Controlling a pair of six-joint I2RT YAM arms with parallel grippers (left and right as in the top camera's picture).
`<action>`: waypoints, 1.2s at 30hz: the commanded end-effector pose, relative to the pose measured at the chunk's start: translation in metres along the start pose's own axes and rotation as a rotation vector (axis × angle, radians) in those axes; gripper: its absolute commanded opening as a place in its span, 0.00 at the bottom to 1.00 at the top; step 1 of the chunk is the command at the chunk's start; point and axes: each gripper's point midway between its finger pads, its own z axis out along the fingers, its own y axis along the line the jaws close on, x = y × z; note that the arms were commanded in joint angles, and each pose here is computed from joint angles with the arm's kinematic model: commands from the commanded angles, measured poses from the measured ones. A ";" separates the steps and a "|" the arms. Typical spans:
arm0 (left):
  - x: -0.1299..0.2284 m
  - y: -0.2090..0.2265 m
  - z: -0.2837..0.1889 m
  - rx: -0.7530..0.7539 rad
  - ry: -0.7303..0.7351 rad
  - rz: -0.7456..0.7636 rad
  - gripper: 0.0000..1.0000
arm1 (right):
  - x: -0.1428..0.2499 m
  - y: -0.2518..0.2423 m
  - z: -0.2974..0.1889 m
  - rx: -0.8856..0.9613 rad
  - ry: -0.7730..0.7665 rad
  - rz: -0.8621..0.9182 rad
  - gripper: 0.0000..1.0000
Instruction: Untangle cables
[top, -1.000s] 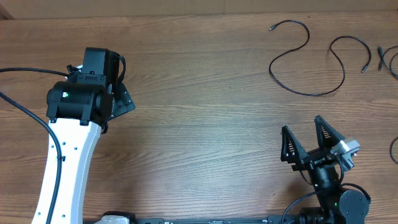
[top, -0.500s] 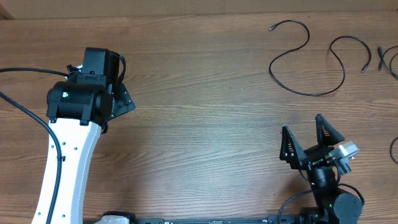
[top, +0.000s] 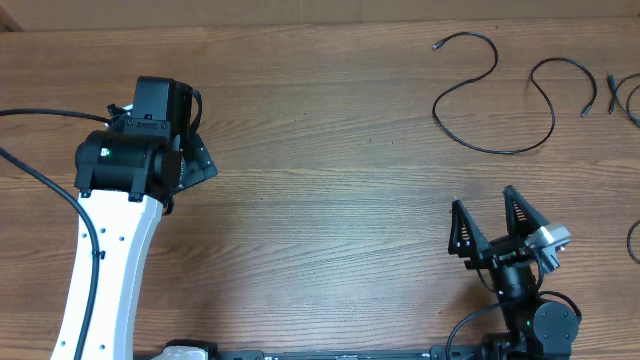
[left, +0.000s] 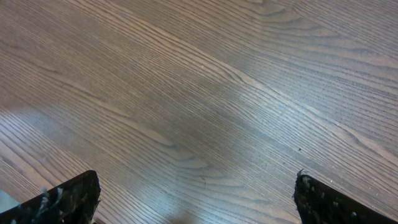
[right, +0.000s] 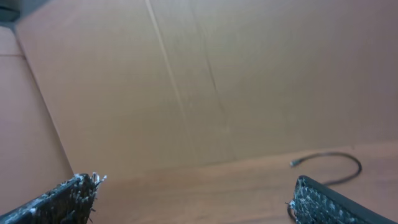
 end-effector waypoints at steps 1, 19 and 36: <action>0.000 0.002 0.002 -0.014 -0.002 -0.014 1.00 | 0.010 -0.006 -0.001 0.026 0.029 0.004 1.00; 0.000 0.002 0.002 -0.014 -0.002 -0.014 0.99 | 0.052 -0.031 -0.007 0.142 0.190 0.046 1.00; 0.000 0.002 0.002 -0.014 -0.002 -0.014 0.99 | 0.053 -0.039 -0.009 0.178 0.201 -0.086 1.00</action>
